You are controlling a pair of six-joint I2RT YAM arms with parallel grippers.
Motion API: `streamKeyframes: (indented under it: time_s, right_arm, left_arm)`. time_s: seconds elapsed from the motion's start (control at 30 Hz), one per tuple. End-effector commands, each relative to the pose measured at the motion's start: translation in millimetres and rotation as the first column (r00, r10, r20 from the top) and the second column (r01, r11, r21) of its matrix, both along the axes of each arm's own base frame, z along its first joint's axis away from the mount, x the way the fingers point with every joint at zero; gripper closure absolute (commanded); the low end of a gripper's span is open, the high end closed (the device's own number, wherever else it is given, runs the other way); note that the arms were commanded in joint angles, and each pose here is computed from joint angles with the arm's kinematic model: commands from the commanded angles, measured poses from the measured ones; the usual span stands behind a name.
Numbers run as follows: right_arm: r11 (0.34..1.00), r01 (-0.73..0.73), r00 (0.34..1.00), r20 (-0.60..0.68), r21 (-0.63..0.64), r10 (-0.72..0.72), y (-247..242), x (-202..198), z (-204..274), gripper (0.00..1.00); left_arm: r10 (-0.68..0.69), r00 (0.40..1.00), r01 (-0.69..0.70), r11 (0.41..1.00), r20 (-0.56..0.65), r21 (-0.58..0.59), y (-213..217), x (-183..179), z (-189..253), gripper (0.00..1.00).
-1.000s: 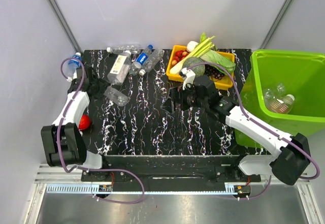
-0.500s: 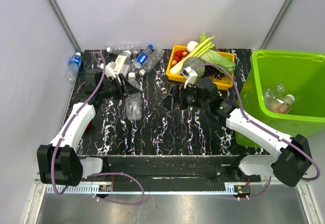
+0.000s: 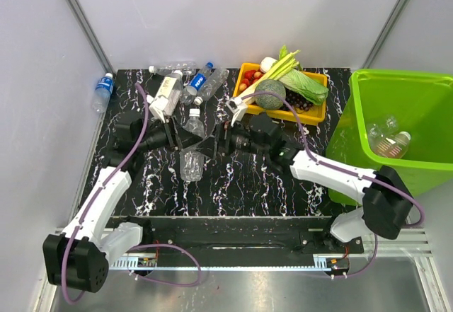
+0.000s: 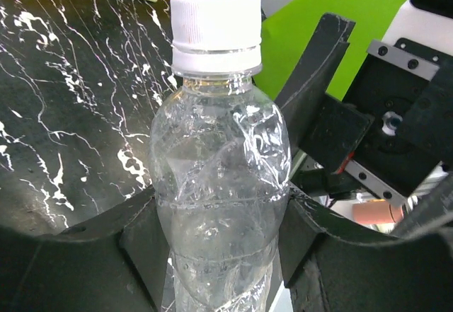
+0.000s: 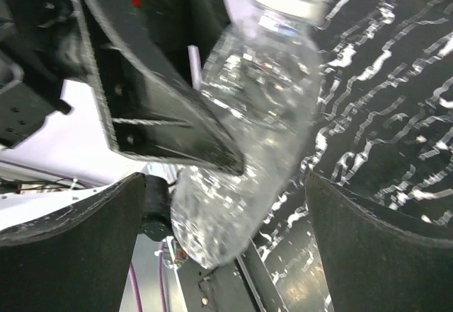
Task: Put the plastic bottles in the bin
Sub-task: Pick up the plastic bottle at the center of the board, then place the plastic bottle in the trash bin.
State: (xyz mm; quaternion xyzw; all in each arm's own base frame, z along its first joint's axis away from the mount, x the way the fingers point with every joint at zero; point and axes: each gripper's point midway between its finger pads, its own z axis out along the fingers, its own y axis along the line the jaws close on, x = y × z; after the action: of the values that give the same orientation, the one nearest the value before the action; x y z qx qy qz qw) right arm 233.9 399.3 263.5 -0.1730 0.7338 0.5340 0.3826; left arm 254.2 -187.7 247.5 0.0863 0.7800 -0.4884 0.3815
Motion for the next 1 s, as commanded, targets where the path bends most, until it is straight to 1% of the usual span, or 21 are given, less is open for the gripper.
streamKeyframes:
  time_s: [0.0, 0.13, 0.23, 0.4, 0.47, 0.5, 0.53, 0.6, 0.67, 0.7, 0.73, 0.77, 0.87, 0.97]
  right_arm:
    - [0.983, -0.059, 0.994, 0.101, 0.174, 0.042, 29.9, -13.7, 39.4, 0.02]
    - [0.976, -0.096, 0.991, 0.108, 0.198, 0.075, 51.6, -25.2, 35.7, 0.03]
    - [0.974, -0.091, 0.993, 0.092, 0.208, 0.073, 64.8, -27.1, 33.9, 0.04]
    - [0.979, -0.043, 0.998, 0.042, 0.198, 0.035, 81.4, -22.6, 24.2, 0.05]
    - [0.980, -0.049, 0.999, 0.023, 0.191, 0.045, 86.8, -23.5, 20.4, 0.09]
    - [0.979, -0.059, 0.998, 0.028, 0.197, 0.054, 88.5, -25.0, 21.7, 0.14]
    - [0.978, -0.058, 0.998, 0.024, 0.202, 0.055, 88.2, -25.4, 21.2, 0.22]
    - [0.973, -0.053, 0.998, 0.035, 0.223, 0.046, 83.7, -26.5, 22.7, 0.39]
    - [0.969, -0.021, 0.999, 0.052, 0.247, 0.008, 75.6, -23.9, 24.9, 0.52]
    - [0.967, 0.005, 0.998, 0.057, 0.254, -0.020, 70.4, -21.4, 26.3, 0.56]
    - [0.968, 0.034, 0.997, 0.052, 0.249, -0.049, 65.9, -17.5, 24.6, 0.58]
    - [0.967, 0.065, 0.995, 0.058, 0.244, -0.081, 60.5, -13.8, 24.5, 0.60]
    - [0.969, 0.119, 0.984, 0.105, 0.217, -0.144, 49.0, -3.9, 25.8, 0.66]
    - [0.973, 0.141, 0.978, 0.123, 0.184, -0.166, 41.5, 6.2, 28.2, 0.69]
  left_arm:
    - [-0.049, 0.993, 0.058, 0.995, 0.111, -0.081, -8.0, -3.6, 33.7, 0.97]
    - [-0.028, 0.990, 0.041, 0.994, 0.136, -0.097, -6.4, -7.0, 40.7, 0.97]
    - [0.015, 0.988, 0.001, 0.995, 0.157, -0.105, -2.4, -8.5, 47.3, 0.97]
    - [0.084, 0.975, -0.060, 0.991, 0.206, -0.120, 5.2, -12.8, 62.0, 0.95]
    - [0.105, 0.970, -0.080, 0.989, 0.218, -0.122, 7.6, -12.9, 66.4, 0.95]
    - [0.112, 0.970, -0.086, 0.989, 0.217, -0.122, 8.3, -13.1, 67.1, 0.95]
    - [0.114, 0.970, -0.088, 0.988, 0.217, -0.125, 8.6, -13.9, 68.0, 0.95]
    - [0.117, 0.971, -0.092, 0.988, 0.210, -0.128, 8.8, -14.3, 67.7, 0.88]
    - [0.131, 0.968, -0.107, 0.987, 0.212, -0.121, 10.7, -13.4, 68.4, 0.75]
    - [0.136, 0.970, -0.115, 0.987, 0.202, -0.110, 11.7, -12.9, 64.8, 0.68]
    - [0.147, 0.969, -0.128, 0.986, 0.198, -0.105, 13.2, -12.5, 64.2, 0.61]
    - [0.156, 0.969, -0.140, 0.986, 0.191, -0.094, 14.9, -12.2, 64.7, 0.56]
    - [0.163, 0.964, -0.153, 0.986, 0.208, -0.062, 18.5, -14.0, 66.2, 0.37]
    - [0.217, 0.954, -0.210, 0.976, 0.209, -0.053, 25.8, -11.7, 63.6, 0.24]
